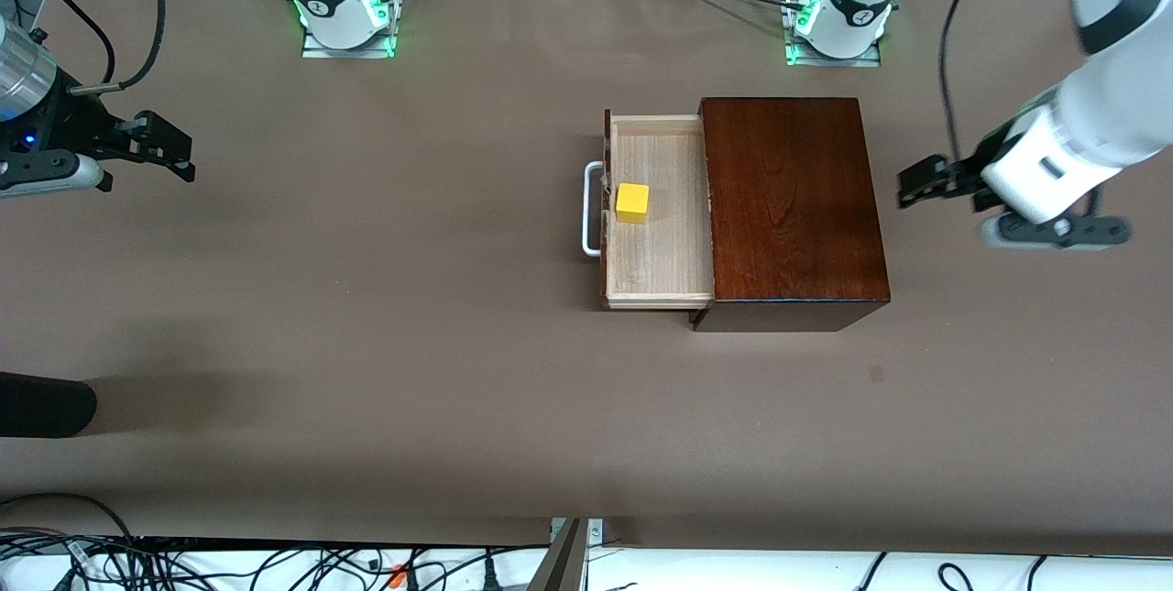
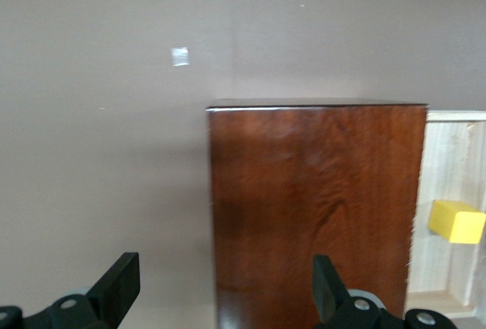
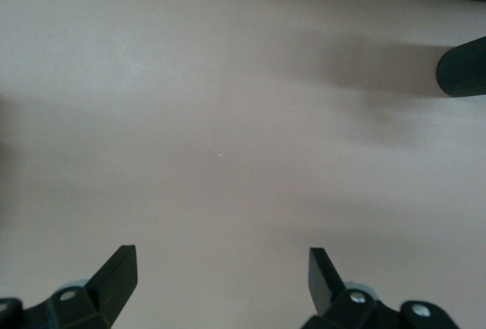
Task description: Open drawer, take yellow block, close drawer
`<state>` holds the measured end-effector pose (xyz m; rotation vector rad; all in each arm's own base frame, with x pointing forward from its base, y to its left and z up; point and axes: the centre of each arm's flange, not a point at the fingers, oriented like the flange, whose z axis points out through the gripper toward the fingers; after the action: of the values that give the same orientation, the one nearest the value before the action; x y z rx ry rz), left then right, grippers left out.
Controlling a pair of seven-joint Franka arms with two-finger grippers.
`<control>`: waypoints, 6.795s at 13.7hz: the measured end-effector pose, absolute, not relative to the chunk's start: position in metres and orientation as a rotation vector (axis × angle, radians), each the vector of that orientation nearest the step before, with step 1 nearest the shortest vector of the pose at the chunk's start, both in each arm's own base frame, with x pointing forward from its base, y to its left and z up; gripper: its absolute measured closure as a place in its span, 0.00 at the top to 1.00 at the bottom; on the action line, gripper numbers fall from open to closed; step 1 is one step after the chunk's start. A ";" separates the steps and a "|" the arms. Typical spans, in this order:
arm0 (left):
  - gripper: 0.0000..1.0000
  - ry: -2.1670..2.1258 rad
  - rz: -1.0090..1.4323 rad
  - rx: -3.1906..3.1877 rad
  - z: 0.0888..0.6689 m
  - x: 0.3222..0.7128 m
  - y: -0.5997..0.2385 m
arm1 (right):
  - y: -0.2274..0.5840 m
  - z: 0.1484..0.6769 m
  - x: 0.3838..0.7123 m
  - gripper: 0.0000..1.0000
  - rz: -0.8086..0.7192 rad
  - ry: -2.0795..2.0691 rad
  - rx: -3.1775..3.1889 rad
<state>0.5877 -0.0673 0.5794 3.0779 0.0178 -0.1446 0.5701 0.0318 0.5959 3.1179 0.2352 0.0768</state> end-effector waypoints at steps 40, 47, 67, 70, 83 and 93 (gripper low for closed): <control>1.00 -0.111 -0.122 3.141 0.615 0.557 -0.047 | 0.027 0.594 0.568 1.00 0.037 0.222 3.120; 1.00 -0.112 -0.122 3.141 0.615 0.557 -0.048 | 0.027 0.594 0.568 1.00 0.037 0.222 3.120; 1.00 -0.129 -0.127 3.139 0.614 0.557 -0.054 | 0.027 0.594 0.568 1.00 0.038 0.222 3.120; 1.00 -0.129 -0.127 3.137 0.614 0.557 -0.054 | 0.027 0.594 0.568 1.00 0.039 0.222 3.120; 1.00 -0.136 -0.139 3.135 0.610 0.557 -0.056 | 0.030 0.594 0.568 1.00 0.040 0.230 3.119; 1.00 -0.136 -0.139 3.135 0.610 0.557 -0.057 | 0.062 0.587 0.570 1.00 0.038 0.316 3.111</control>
<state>0.5567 -0.0565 0.6099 3.1350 -0.1357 -0.1394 0.5696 0.0617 0.5875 3.1113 0.3160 0.0378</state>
